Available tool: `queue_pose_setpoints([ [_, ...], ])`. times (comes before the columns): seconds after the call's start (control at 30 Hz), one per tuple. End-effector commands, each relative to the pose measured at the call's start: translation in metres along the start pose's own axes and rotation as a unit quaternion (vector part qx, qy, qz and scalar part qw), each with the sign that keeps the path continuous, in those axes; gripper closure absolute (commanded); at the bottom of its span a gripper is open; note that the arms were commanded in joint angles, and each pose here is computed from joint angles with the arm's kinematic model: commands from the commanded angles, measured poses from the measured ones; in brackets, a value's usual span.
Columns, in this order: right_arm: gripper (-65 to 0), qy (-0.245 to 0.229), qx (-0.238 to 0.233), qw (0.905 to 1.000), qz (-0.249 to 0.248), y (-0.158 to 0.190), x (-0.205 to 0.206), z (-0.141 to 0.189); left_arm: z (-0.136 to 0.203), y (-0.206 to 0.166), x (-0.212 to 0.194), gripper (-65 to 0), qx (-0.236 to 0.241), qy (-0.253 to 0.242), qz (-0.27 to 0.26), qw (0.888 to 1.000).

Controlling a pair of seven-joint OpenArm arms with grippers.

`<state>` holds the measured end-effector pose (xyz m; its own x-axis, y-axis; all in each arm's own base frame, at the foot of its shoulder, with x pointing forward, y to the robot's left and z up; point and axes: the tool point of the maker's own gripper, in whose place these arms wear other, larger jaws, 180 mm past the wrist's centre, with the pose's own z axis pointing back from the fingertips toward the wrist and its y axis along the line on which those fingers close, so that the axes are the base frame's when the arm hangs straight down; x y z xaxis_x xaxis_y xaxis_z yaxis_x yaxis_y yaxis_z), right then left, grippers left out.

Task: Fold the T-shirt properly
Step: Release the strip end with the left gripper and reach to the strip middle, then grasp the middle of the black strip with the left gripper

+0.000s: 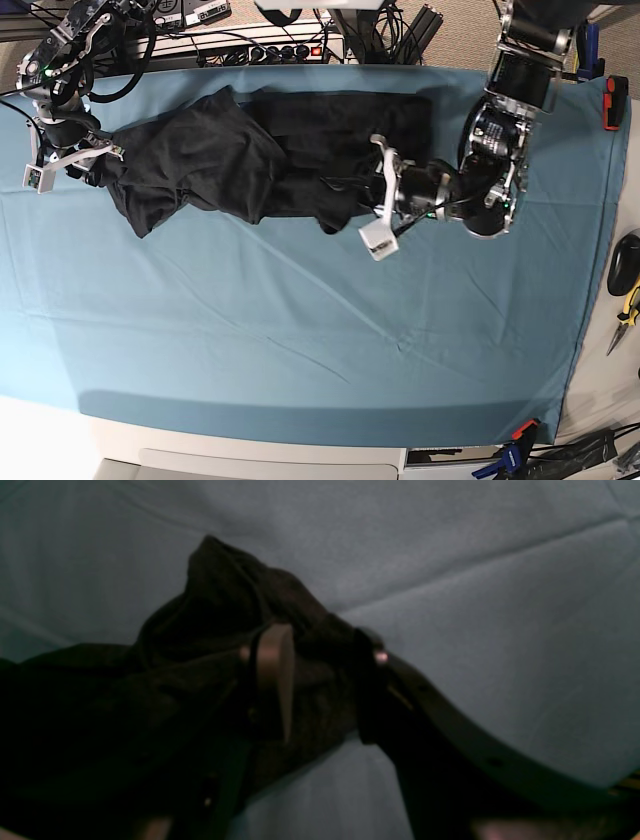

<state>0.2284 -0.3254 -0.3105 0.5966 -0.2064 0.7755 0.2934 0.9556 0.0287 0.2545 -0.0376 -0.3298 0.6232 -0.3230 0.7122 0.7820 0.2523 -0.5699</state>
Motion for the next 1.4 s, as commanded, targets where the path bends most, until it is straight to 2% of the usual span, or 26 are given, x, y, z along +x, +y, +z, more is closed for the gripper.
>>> queue_pose_setpoints([
  [0.0, -20.6, -0.024, -0.002, 0.9997, 0.007, -0.002, 0.014, 0.003, 0.002, -0.005, 0.02, 0.0, -0.009, -0.028, -0.017, 0.999],
  [0.43, -20.6, -0.025, -0.002, 0.9997, 0.007, -0.002, 0.015, 0.003, -0.001, -0.006, 0.025, 0.0, -0.01, -0.038, -0.019, 0.999],
  [0.63, -20.6, -0.025, -0.002, 0.9997, 0.008, -0.002, 0.015, 0.003, -0.013, -0.016, 0.034, 0.0, -0.025, -0.049, -0.021, 0.998],
  [0.93, -20.6, -0.024, -0.004, 0.9997, 0.009, -0.003, 0.014, 0.003, -0.015, -0.007, 0.03, 0.0, -0.001, -0.039, -0.028, 0.999],
  [1.03, -20.6, -0.024, -0.004, 0.9997, 0.009, -0.003, 0.014, 0.003, -0.015, -0.008, 0.029, -23.9, -0.002, -0.04, -0.027, 0.999],
  [1.07, -20.6, -0.024, -0.004, 0.9997, 0.009, -0.003, 0.014, 0.003, -0.015, -0.008, 0.03, -29.8, -0.002, -0.043, -0.026, 0.999],
  [1.1, -20.6, -0.024, -0.004, 0.9997, 0.009, -0.003, 0.014, 0.003, -0.016, -0.009, 0.03, -31.9, -0.003, -0.045, -0.026, 0.999],
  [1.37, -20.6, -0.025, -0.004, 0.9996, 0.009, -0.003, 0.015, 0.003, -0.017, -0.009, 0.034, -30.6, -0.001, -0.046, -0.03, 0.998],
])
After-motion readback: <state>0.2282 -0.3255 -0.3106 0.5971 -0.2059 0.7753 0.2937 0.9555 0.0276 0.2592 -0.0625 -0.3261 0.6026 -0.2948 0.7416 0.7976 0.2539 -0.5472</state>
